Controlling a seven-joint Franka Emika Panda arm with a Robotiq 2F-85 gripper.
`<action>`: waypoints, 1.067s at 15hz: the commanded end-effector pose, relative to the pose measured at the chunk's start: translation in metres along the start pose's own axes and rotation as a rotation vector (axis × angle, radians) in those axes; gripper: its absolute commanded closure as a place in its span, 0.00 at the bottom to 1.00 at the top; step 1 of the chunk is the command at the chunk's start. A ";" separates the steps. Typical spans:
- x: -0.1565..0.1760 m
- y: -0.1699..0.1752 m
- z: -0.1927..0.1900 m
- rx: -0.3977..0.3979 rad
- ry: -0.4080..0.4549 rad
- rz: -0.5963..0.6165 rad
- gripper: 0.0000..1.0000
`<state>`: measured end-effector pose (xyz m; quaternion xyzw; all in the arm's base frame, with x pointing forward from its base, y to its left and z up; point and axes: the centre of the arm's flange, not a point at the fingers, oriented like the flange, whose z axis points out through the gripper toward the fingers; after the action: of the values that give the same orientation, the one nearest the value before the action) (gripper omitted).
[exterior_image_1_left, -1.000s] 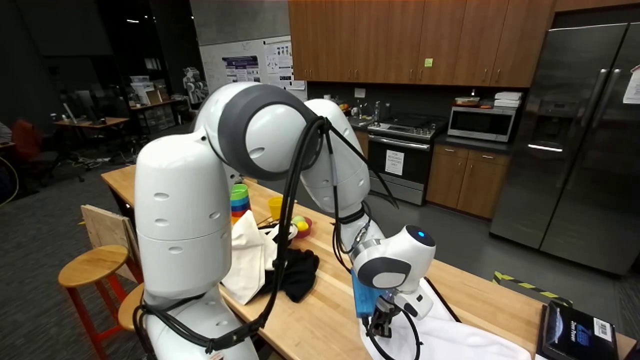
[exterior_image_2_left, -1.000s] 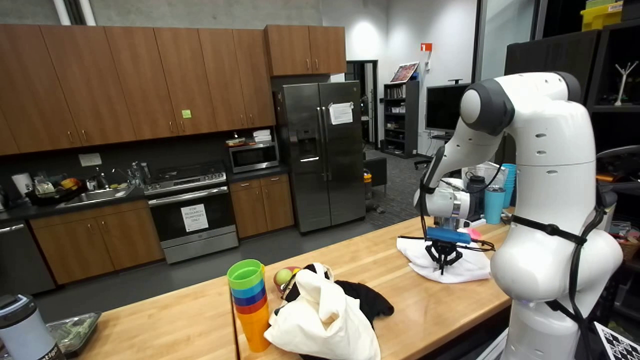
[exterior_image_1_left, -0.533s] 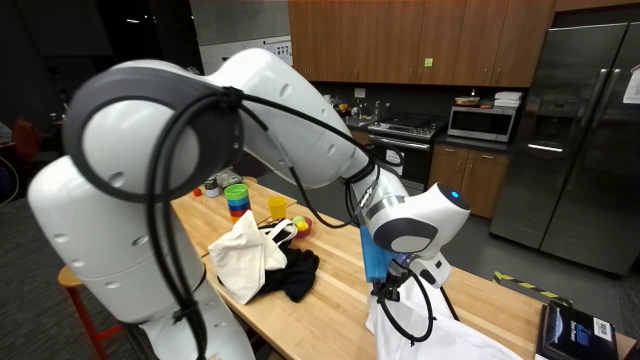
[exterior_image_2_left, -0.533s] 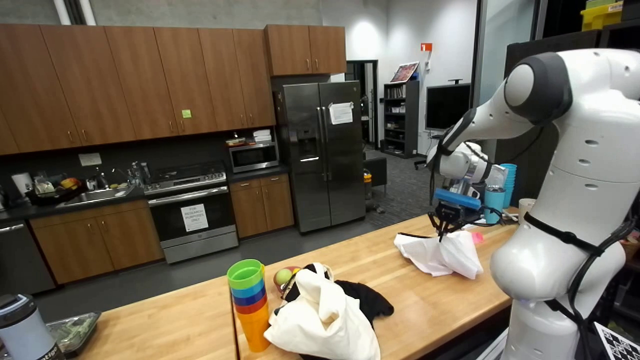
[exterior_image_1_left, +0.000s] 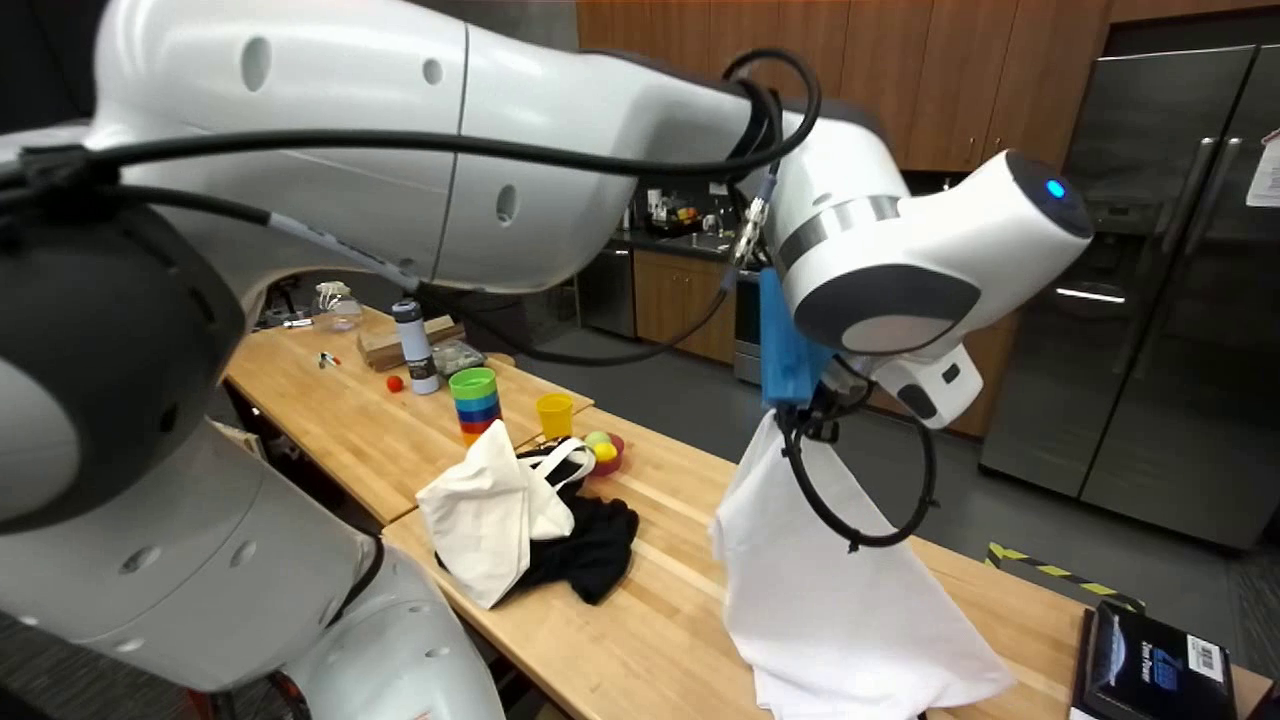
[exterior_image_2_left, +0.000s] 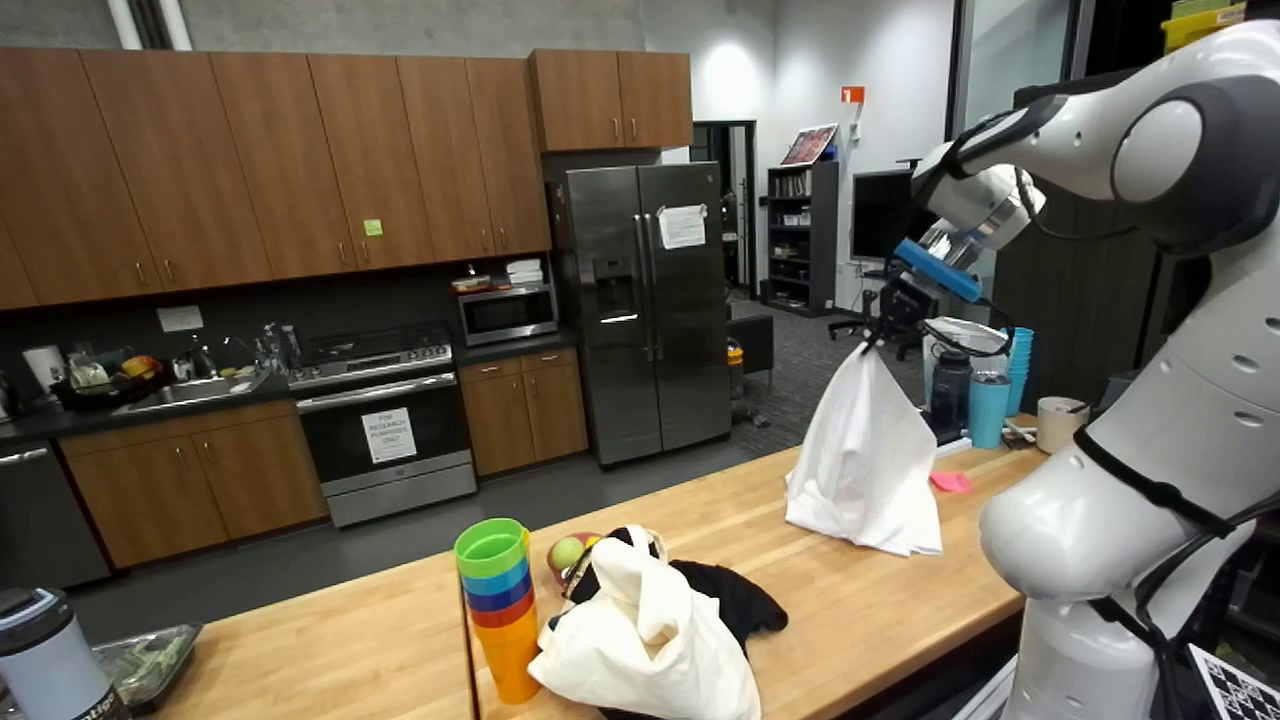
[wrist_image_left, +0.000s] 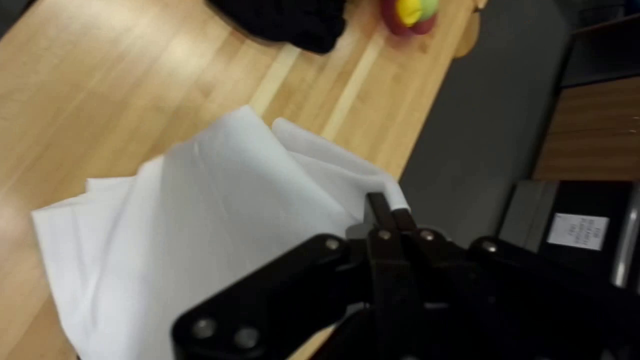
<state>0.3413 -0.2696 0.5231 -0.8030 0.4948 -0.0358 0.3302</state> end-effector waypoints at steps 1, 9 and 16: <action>0.007 -0.042 -0.056 0.160 0.034 0.039 1.00; 0.016 -0.109 -0.195 0.437 0.123 0.124 1.00; 0.014 -0.165 -0.264 0.578 0.173 0.143 1.00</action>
<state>0.3586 -0.3441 0.7805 -0.6493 0.5351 -0.2146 0.4961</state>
